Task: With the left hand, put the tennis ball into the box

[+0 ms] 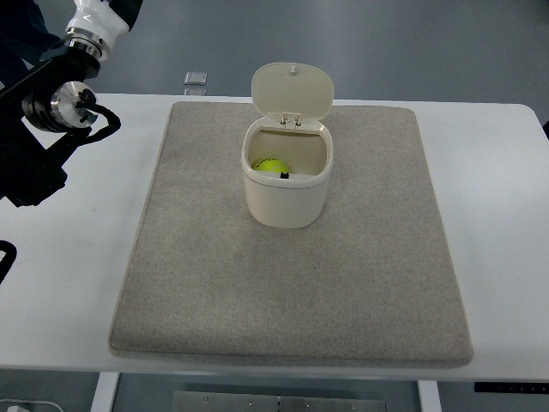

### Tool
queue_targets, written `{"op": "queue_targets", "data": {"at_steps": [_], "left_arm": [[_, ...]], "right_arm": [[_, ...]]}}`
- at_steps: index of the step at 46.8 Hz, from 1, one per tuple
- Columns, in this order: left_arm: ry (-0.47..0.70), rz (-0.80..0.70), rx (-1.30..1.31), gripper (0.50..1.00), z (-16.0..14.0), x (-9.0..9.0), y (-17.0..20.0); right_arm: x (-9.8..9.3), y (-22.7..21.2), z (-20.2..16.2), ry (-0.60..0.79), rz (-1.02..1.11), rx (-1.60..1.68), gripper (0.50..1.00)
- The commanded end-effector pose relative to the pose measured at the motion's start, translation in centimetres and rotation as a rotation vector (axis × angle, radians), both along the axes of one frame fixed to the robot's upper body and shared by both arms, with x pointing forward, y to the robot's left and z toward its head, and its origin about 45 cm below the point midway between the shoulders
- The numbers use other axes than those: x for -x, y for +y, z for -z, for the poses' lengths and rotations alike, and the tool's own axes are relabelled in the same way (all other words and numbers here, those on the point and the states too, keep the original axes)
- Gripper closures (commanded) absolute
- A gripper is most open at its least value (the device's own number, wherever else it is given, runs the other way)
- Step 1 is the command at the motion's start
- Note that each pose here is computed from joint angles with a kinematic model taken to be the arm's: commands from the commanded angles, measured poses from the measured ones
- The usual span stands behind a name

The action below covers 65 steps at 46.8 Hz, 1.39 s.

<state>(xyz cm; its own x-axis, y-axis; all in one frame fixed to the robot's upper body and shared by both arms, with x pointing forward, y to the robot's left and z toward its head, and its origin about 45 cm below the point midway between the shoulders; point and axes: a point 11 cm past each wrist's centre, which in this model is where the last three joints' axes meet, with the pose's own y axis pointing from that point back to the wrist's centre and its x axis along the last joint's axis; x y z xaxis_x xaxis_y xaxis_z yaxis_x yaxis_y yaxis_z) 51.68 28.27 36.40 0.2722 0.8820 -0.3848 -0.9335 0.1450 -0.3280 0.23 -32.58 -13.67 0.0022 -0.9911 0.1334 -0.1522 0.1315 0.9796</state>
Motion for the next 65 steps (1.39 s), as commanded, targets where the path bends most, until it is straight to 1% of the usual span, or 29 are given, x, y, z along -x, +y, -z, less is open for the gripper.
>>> {"op": "queue_targets", "data": {"at_steps": [1,14,21,33,46,60,65], "left_arm": [[0.0,-0.002,0.003,0.51,0.1,0.0,0.1],[0.024,-0.002,0.011,0.51,1.4,0.0,-0.3],[0.051,-0.053,0.02,0.51,2.5,-0.1,1.5],[0.078,-0.078,0.106,0.51,3.6,0.0,2.8],[0.138,-0.099,0.133,0.51,7.3,0.0,2.7],[0.158,-0.096,0.111,0.51,8.5,0.1,2.6],[0.196,-0.104,0.112,0.51,10.5,0.7,2.9]], "right_arm": [[0.0,0.0,0.0,-0.001,0.001,0.0,0.562],[0.0,0.0,0.0,0.0,-0.001,0.0,0.562],[0.1,0.0,0.0,0.002,0.0,0.0,0.562],[0.0,0.0,0.0,0.0,-0.001,-0.001,0.562],[0.0,0.0,0.0,-0.001,-0.001,-0.001,0.562],[0.1,0.0,0.0,0.002,0.001,0.0,0.562],[0.1,0.0,0.0,0.002,0.0,0.0,0.562]]}}
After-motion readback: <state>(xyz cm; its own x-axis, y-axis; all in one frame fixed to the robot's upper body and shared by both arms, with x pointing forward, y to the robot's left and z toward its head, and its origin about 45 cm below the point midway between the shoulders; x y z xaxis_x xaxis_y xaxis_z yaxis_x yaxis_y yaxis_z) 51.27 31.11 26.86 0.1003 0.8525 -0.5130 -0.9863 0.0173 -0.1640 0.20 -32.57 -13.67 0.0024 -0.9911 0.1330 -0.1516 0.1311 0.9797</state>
